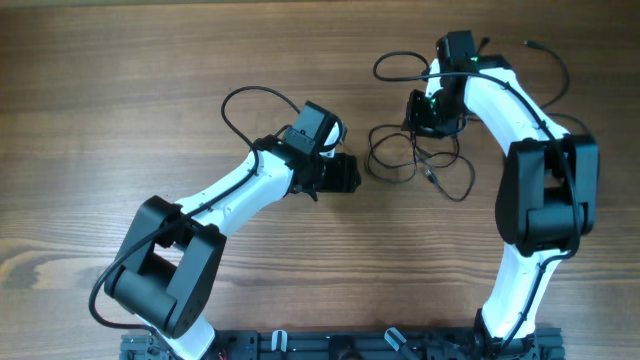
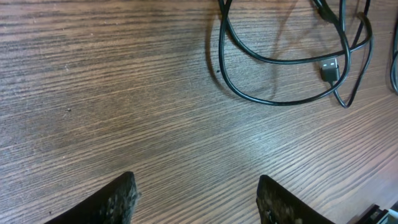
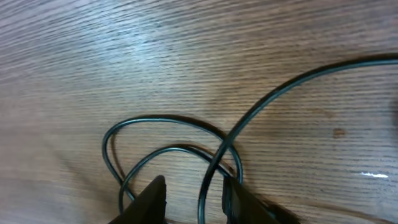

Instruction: Untangle cables

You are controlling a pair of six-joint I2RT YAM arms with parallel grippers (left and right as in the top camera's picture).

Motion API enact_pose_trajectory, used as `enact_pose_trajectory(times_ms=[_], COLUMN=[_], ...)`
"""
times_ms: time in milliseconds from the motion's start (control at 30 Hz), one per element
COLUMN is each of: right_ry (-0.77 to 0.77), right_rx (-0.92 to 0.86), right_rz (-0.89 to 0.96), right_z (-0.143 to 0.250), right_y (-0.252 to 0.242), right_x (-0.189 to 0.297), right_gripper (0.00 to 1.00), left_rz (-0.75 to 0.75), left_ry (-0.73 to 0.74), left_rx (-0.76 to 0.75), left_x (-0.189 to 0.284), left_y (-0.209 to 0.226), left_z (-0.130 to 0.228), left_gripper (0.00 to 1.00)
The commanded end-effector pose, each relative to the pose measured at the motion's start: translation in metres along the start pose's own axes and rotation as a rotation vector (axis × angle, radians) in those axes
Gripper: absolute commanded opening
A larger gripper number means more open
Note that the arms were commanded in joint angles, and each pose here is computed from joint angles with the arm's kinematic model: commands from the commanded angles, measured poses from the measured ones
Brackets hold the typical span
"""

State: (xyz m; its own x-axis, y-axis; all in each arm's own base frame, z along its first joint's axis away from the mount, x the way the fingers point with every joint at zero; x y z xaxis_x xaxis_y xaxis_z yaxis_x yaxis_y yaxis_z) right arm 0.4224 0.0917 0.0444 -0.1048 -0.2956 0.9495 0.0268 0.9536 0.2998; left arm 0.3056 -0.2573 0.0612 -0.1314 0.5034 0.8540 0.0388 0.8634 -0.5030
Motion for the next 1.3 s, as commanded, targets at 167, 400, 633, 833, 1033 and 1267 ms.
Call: enact_pose_trajectory(times_ms=[167,400,633,833,1033,1267], right_ry=[0.036,-0.248,-0.641,-0.557,-0.475,-0.670], right_rx=[-0.062,0.224,0.014,0.320,0.228,-0.289], right_rz=[0.013,-0.751,-0.413,-0.647,-0.216,0.384], right_z=[0.010,-0.047,-0.087,-0.021,-0.019,-0.028], right_y=[-0.004,0.089,-0.004,0.050,-0.005,-0.163], right_x=[-0.012,0.138,0.241,0.275,0.237,0.303], right_gripper=[0.04,0.04,0.04,0.04,0.04,0.04], left_rz=[-0.020,-0.023,-0.027,-0.020,-0.025,-0.035], left_ry=[-0.002,0.002,0.007,-0.003,0.005,0.018], left_rx=[0.001,0.002,0.005,0.000,0.004,0.010], left_x=[-0.001,-0.001,-0.001,-0.001,-0.001,0.000], left_y=[0.004,0.004,0.005,0.004,0.005,0.007], left_z=[-0.001,0.000,0.001,-0.001,0.001,0.004], left_gripper=[0.64,0.64,0.63,0.64,0.64,0.64])
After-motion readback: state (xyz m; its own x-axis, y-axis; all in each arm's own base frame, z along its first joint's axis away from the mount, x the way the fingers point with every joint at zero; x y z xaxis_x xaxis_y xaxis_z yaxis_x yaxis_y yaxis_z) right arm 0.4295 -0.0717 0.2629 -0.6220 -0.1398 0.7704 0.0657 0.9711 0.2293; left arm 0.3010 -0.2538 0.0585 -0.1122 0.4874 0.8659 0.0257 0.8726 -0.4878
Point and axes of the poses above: each gripper's point midway between its finger pads, its own x axis back along the fingers, its own y axis along the line the jaws close on, z = x × y, the point moved 2 cm from there along x, back along the fingers, and after that the axes turned 8 degrees about x, right-handed, at the moved point
